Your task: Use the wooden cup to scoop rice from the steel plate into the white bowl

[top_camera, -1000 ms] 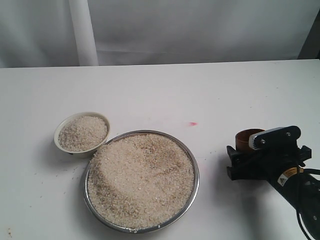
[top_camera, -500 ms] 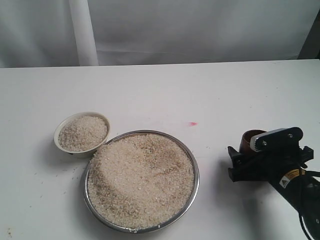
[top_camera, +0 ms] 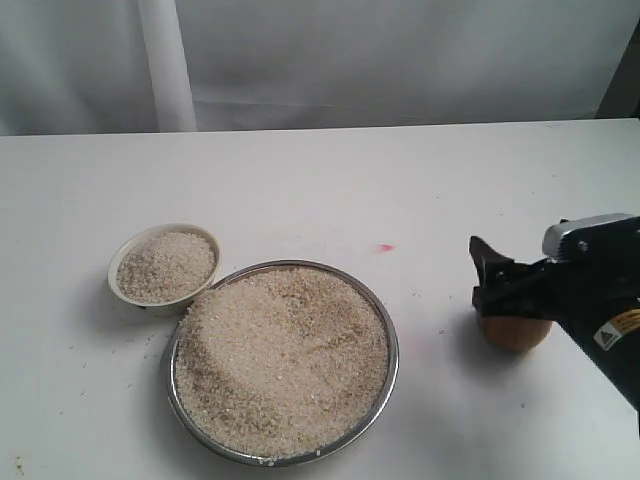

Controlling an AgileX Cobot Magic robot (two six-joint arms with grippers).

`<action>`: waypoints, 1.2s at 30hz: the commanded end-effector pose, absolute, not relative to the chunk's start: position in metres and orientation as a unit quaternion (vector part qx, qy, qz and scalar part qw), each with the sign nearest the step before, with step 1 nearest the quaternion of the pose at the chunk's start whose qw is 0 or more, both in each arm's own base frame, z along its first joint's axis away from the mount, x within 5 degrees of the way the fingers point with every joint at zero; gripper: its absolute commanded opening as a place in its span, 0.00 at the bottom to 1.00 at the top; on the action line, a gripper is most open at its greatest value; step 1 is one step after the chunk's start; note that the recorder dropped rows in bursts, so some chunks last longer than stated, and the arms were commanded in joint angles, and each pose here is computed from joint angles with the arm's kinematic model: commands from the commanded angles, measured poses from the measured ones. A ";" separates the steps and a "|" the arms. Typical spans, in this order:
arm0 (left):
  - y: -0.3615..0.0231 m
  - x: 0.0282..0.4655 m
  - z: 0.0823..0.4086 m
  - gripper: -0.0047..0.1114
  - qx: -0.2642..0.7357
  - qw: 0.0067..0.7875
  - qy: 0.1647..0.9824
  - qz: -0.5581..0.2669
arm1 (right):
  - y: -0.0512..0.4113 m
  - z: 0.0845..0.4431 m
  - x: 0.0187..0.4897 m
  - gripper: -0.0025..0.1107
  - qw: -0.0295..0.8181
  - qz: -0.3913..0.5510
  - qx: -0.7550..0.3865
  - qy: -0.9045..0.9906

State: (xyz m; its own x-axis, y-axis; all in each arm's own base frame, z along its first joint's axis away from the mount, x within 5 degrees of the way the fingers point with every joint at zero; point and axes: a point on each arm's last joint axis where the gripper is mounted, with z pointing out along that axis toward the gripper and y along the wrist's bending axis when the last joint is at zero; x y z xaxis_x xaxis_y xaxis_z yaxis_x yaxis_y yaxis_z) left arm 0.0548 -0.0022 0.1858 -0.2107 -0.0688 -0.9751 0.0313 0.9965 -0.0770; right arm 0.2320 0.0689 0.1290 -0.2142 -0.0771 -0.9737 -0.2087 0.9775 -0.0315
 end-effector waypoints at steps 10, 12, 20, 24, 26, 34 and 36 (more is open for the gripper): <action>-0.003 0.055 0.187 0.04 -0.014 0.632 0.773 -0.045 | 0.059 0.236 0.194 0.44 0.720 0.102 -0.072 0.683; -0.003 0.055 0.187 0.04 -0.012 0.632 0.773 -0.044 | 0.056 0.251 0.183 0.35 0.736 0.103 -0.077 0.665; -0.003 0.055 0.187 0.04 -0.012 0.632 0.773 -0.044 | 0.046 0.279 0.140 0.02 0.743 0.114 -0.102 0.652; -0.003 0.055 0.187 0.04 -0.014 0.632 0.773 -0.045 | 0.040 0.288 0.121 0.02 0.750 0.125 -0.098 0.642; -0.003 0.055 0.187 0.04 -0.014 0.632 0.773 -0.045 | 0.038 0.292 0.114 0.02 0.758 0.137 -0.088 0.632; -0.003 0.055 0.187 0.04 -0.014 0.632 0.773 -0.045 | 0.028 0.303 0.100 0.02 0.776 0.186 -0.013 0.603; -0.003 0.055 0.187 0.04 -0.014 0.632 0.773 -0.045 | 0.026 0.302 0.100 0.02 0.771 0.200 0.011 0.605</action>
